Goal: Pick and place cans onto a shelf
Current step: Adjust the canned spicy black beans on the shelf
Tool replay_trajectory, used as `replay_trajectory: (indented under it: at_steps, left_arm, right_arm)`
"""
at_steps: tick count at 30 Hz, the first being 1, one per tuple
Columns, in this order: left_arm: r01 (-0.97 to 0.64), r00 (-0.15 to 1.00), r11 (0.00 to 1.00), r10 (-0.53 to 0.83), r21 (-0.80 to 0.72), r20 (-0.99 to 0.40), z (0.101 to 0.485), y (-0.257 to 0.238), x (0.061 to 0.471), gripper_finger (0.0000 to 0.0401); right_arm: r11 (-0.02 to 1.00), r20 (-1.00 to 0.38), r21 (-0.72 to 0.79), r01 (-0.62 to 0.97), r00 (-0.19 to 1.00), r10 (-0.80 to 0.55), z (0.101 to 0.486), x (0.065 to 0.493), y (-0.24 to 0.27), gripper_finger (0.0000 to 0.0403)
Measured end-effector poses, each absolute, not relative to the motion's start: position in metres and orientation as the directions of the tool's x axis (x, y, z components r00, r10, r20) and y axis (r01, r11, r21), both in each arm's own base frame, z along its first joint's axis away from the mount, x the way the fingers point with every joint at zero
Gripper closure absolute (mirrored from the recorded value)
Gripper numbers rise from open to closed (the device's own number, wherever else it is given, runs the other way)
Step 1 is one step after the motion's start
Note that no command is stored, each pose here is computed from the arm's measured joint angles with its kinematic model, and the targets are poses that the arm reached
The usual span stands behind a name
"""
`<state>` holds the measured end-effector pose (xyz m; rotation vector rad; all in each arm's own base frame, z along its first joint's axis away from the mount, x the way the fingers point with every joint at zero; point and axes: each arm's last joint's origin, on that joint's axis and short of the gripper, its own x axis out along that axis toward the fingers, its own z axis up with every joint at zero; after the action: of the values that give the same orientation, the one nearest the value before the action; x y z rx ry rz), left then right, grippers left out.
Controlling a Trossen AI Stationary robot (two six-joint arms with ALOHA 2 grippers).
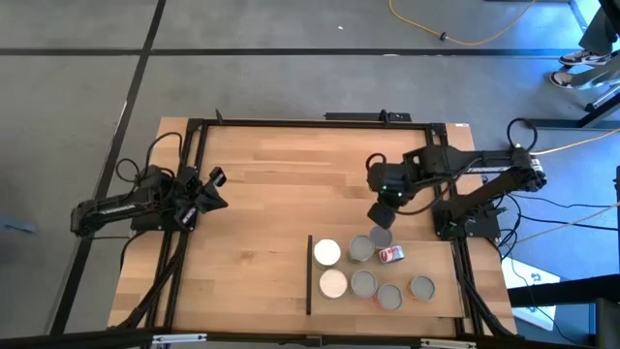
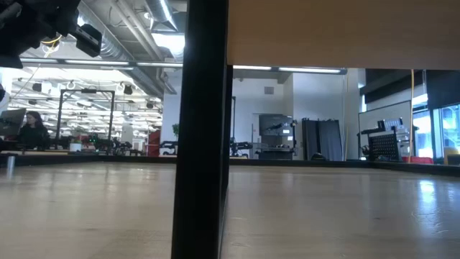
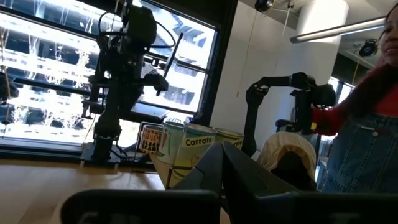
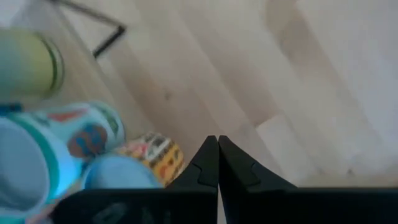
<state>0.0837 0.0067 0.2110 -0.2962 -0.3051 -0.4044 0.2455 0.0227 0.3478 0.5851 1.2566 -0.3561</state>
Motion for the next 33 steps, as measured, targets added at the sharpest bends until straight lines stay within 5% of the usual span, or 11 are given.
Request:
replay_trajectory:
  at_steps: [33]
  left_arm:
    - [0.425, 0.876, 0.878, -0.337, -0.220, 0.346, 0.211, 0.007, 0.084, 0.0401]
  right_arm:
    - [0.814, -0.919, 0.390, 0.430, 0.239, 0.314, 0.302, 0.253, 0.048, 0.0402]
